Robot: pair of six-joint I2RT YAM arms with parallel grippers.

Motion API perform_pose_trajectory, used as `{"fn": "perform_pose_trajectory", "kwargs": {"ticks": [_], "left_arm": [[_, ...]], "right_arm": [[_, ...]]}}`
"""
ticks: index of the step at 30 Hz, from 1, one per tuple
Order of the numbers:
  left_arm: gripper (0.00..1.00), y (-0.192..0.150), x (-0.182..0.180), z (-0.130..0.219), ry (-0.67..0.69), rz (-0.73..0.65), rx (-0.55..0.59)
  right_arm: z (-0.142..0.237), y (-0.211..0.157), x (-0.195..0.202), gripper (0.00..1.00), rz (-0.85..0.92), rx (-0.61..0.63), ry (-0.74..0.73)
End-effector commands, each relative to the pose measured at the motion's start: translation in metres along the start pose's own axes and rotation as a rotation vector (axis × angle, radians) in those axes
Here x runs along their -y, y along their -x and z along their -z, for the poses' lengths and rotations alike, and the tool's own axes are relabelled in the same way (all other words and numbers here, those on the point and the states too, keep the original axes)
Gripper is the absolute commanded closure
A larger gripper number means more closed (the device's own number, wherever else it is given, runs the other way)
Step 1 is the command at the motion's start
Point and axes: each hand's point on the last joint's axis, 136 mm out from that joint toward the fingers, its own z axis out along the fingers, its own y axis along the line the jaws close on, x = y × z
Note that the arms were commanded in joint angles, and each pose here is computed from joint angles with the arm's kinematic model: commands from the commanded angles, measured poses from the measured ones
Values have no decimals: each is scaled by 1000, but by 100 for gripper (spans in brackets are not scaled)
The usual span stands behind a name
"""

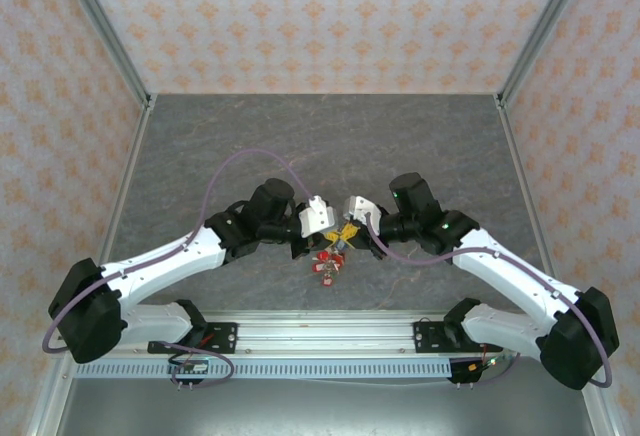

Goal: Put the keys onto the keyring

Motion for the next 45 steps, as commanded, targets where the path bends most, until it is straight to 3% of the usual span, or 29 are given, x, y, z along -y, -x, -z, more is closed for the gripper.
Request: {"fn": "perform_pose_trajectory", "kwargs": {"ticks": [1,4,15,26,36,40,45], "left_arm": [[92,5,4,0,-23,-26,-9],[100,5,3,-1,-20,-19,-7],[100,29,7,0,-34,9,174],[100,38,12,3,-67,3,219],[100,34,11,1,-61,12,208],[91,22,3,-3,-18,22,134],[90,12,-9,-6,39,39,43]], "right_arm": [[14,34,-1,98,76,74,-20],[17,40,-3,96,70,91,-18],[17,26,-5,85,36,145,-64],[11,8,-4,79,-43,191,-42],[14,17,5,97,-62,233,-59],[16,16,7,100,-62,179,-63],[14,10,3,100,-15,68,-62]]}}
